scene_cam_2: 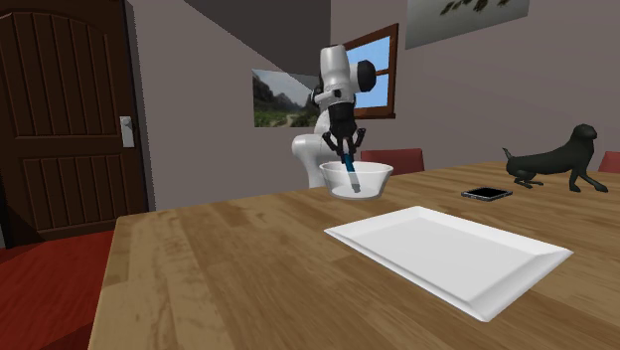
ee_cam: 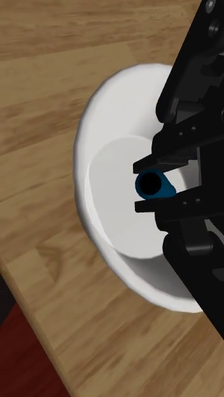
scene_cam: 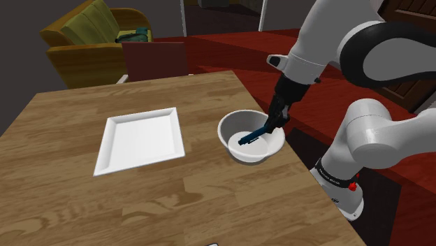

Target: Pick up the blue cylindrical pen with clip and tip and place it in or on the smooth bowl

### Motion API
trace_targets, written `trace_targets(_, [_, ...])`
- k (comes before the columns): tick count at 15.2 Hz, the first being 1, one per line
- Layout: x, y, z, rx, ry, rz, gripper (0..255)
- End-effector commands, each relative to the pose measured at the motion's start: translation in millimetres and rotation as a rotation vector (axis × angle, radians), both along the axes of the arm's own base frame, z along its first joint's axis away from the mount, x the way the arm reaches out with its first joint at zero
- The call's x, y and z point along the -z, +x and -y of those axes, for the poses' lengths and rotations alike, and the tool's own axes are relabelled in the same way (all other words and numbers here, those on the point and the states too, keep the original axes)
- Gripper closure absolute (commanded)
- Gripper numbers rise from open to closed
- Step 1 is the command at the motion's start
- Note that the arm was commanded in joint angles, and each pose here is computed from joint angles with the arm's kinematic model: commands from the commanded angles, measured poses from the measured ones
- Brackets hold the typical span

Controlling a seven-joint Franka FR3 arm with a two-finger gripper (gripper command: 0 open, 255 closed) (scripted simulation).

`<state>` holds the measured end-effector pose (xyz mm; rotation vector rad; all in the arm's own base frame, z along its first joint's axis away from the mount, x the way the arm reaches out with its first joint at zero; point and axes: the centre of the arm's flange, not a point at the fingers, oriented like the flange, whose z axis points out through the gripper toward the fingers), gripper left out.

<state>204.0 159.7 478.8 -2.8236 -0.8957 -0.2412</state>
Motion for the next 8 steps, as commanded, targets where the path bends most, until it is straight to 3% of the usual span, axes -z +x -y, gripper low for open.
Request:
trace_targets(1, [2.2, 0.5, 0.2, 0.001, -0.002, -0.003, 255])
trace_targets(4, [2.2, 0.5, 0.2, 0.001, -0.002, -0.003, 255])
trace_targets(5, [2.1, 0.4, 0.4, 0.001, -0.002, -0.003, 0])
trace_targets(8, [2.2, 0.5, 0.5, 0.001, -0.002, -0.003, 0])
